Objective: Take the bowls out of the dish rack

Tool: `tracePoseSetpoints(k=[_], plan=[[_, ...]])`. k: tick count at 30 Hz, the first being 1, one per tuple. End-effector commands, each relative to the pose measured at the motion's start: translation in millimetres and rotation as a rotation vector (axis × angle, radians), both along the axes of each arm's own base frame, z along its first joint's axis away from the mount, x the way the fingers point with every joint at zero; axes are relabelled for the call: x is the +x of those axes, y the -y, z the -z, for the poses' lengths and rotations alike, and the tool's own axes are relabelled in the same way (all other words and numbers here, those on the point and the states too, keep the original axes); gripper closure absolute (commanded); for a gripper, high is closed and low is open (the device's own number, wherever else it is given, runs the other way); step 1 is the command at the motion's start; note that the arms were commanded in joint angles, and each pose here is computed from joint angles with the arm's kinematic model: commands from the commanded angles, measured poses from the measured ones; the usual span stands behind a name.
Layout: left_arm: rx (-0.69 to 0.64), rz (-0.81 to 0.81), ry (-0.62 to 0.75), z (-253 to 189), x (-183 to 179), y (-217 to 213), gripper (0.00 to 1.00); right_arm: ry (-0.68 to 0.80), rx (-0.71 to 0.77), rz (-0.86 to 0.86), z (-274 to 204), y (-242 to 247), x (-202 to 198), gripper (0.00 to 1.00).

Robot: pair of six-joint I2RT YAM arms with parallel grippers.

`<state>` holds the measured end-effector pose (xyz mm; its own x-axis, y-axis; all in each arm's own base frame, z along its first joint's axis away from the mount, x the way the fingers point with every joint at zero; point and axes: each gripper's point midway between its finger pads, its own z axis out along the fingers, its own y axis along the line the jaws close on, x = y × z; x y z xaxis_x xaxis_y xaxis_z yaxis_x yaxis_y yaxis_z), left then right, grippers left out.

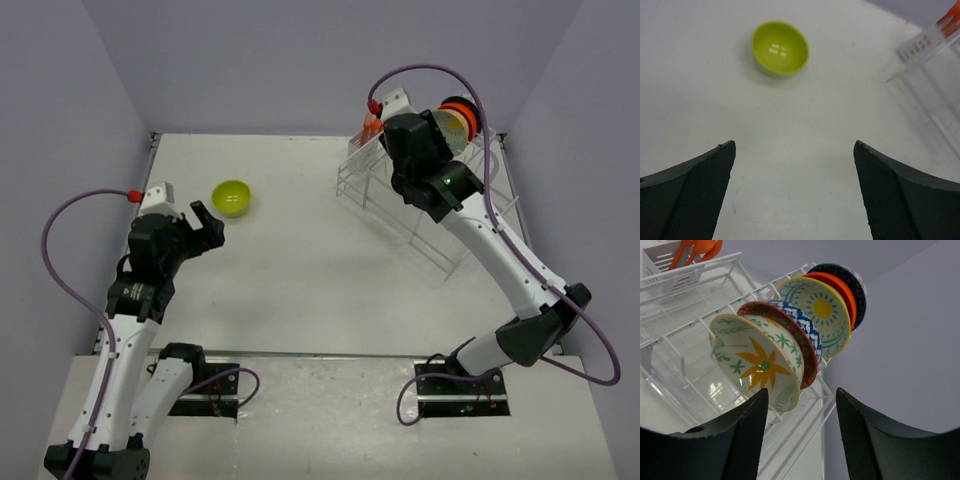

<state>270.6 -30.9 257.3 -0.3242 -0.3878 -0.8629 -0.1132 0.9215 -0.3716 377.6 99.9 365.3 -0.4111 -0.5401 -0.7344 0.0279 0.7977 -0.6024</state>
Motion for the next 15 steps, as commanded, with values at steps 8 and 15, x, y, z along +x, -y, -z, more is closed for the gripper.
tracePoseSetpoints(k=[8,15], plan=[[0.078,0.072,-0.103,34.6,-1.4,7.3,0.00,0.012,-0.135,0.042,-9.3,2.0,25.1,0.55],[0.074,0.079,-0.088,32.2,-2.7,8.4,0.00,0.006,-0.142,0.062,7.8,3.2,34.1,0.60]])
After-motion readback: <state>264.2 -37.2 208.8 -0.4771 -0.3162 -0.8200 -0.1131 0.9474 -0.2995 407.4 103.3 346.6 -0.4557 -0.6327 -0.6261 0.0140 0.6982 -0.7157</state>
